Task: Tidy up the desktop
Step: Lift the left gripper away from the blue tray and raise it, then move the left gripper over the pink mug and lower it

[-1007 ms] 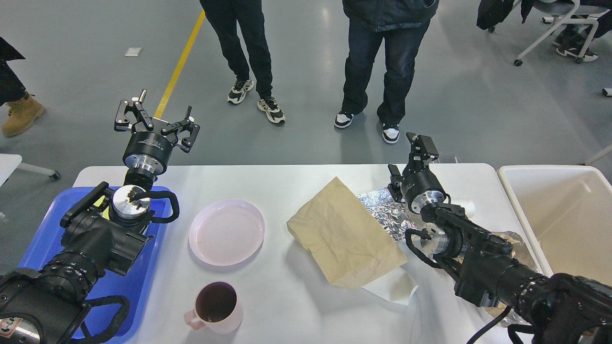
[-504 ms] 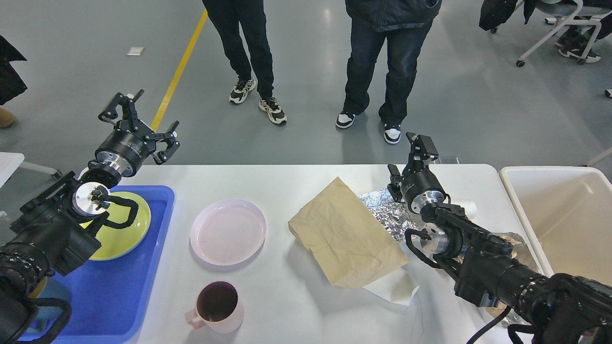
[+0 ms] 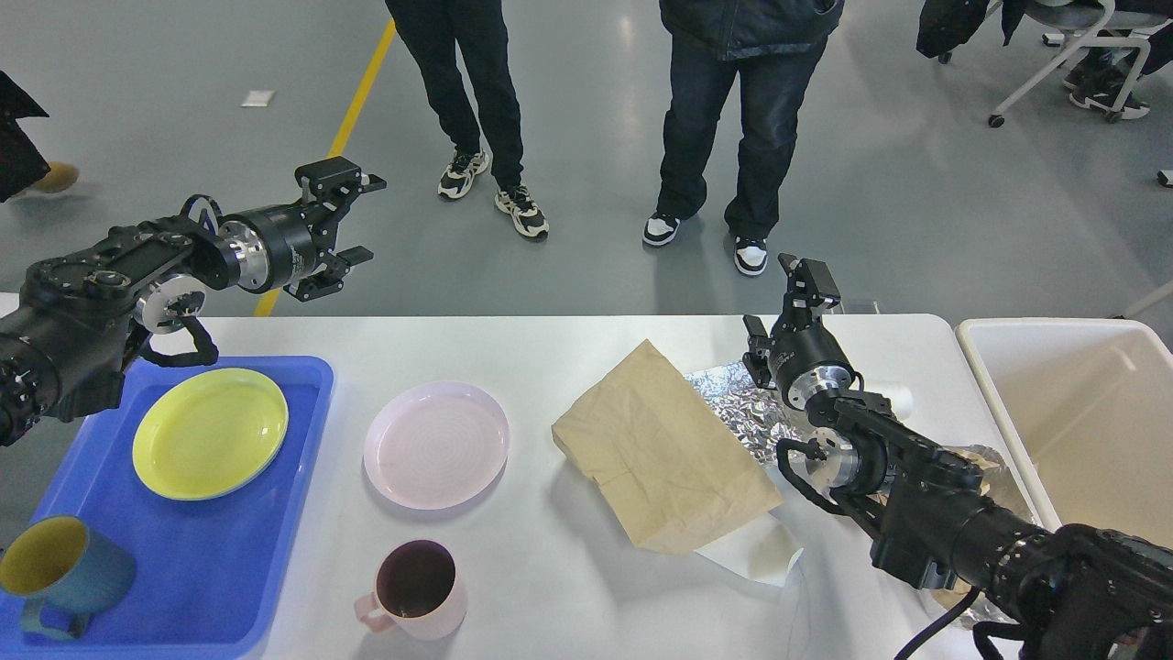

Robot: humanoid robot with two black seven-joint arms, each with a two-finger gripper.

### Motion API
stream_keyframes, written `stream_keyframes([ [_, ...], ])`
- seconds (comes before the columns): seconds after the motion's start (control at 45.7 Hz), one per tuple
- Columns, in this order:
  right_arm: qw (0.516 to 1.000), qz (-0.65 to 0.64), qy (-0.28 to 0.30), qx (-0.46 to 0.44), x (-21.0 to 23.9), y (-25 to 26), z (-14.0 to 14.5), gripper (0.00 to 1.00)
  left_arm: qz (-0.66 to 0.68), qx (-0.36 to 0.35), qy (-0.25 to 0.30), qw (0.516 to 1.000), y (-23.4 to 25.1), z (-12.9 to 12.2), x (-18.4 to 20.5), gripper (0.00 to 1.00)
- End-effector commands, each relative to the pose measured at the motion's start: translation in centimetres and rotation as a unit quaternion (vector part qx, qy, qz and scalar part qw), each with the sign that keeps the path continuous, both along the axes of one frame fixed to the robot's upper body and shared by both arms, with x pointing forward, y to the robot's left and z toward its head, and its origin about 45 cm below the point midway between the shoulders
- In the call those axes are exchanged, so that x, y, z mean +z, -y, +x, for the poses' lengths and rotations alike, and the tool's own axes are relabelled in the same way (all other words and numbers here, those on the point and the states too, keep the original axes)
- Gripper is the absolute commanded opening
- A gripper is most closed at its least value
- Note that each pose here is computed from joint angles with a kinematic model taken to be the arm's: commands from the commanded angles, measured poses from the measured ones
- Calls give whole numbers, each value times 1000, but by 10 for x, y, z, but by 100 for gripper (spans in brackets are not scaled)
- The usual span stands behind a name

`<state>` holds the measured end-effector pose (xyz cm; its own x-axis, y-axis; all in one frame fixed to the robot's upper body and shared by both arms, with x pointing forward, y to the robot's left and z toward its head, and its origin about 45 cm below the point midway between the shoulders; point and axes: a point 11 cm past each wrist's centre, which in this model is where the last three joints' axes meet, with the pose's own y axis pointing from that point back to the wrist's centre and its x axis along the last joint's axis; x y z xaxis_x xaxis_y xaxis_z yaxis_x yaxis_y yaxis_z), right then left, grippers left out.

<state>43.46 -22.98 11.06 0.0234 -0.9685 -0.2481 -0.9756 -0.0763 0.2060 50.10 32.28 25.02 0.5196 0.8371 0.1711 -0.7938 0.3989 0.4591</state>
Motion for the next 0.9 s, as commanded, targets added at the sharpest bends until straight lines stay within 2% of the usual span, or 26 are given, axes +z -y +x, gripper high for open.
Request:
stream_keyframes([
  [0.0, 1000, 0, 0, 0, 0, 0, 0, 100, 92, -77, -15, 993, 8, 4, 26, 96],
  [0.066, 1000, 0, 0, 0, 0, 0, 0, 100, 123, -133, -34, 983, 24, 3, 40, 96],
  [0.175, 1000, 0, 0, 0, 0, 0, 0, 100, 157, -249, -108, 950, 54, -12, 50, 96],
  [0.416, 1000, 0, 0, 0, 0, 0, 0, 100, 303, -287, -114, 902, 77, -6, 93, 96],
  [0.547, 1000, 0, 0, 0, 0, 0, 0, 100, 349, -321, -158, 866, 90, -25, 93, 96],
  [0.635, 1000, 0, 0, 0, 0, 0, 0, 100, 382, -330, -162, 848, 97, -26, 98, 96],
  [0.876, 1000, 0, 0, 0, 0, 0, 0, 100, 421, -376, -179, 805, 130, -36, 74, 96],
])
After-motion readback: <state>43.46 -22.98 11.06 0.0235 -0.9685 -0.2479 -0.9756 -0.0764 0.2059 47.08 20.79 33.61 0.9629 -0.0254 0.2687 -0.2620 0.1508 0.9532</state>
